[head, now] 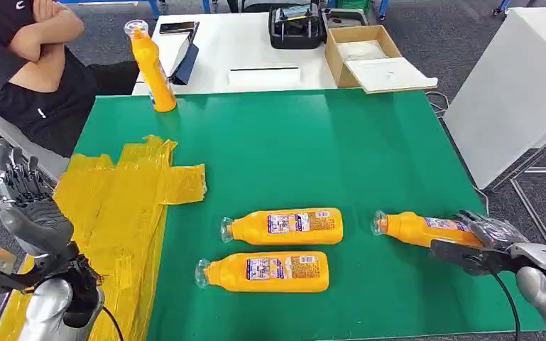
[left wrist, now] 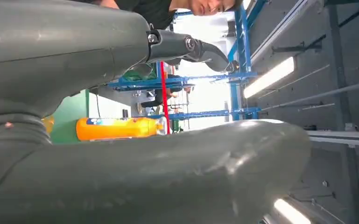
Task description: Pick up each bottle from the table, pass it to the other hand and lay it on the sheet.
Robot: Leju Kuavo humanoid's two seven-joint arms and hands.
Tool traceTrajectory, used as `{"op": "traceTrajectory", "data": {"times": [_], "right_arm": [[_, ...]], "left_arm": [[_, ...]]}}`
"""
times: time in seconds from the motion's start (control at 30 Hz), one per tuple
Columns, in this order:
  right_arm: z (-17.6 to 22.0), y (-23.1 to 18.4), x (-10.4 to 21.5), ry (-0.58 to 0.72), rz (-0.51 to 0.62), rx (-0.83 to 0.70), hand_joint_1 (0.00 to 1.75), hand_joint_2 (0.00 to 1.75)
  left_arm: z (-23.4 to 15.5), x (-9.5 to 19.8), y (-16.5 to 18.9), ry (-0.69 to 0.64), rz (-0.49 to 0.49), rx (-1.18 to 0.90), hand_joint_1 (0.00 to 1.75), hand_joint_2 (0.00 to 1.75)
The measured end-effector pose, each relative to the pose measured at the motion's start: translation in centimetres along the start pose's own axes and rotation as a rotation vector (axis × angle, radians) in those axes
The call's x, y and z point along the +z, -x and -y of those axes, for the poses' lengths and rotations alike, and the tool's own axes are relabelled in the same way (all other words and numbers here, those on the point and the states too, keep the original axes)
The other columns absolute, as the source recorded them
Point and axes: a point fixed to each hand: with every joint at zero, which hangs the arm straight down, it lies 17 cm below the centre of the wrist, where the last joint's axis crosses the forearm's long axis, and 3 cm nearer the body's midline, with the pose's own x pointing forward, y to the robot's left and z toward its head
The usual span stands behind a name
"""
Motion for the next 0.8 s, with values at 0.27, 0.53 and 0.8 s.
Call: {"op": "traceTrajectory", "data": {"times": [0.27,0.53,0.8], "right_arm": [[-0.9,0.4,-0.1,-0.033,-0.001,-0.007,1.75,1.75],[-1.2,0.2,-0.5,-0.021,-0.014,-0.052,1.75,1.75],[-1.3,-1.3,0.4,-0.017,0.039,-0.211,1.75,1.75]], "left_arm": [[0.0,-0.2,-0.1,-0.006,0.002,0.013,0.00,0.00],[0.1,-1.1,-0.3,-0.017,0.011,0.028,0.00,0.00],[1.0,-1.1,0.9,0.043,-0.058,0.085,0.00,0.00]]}}
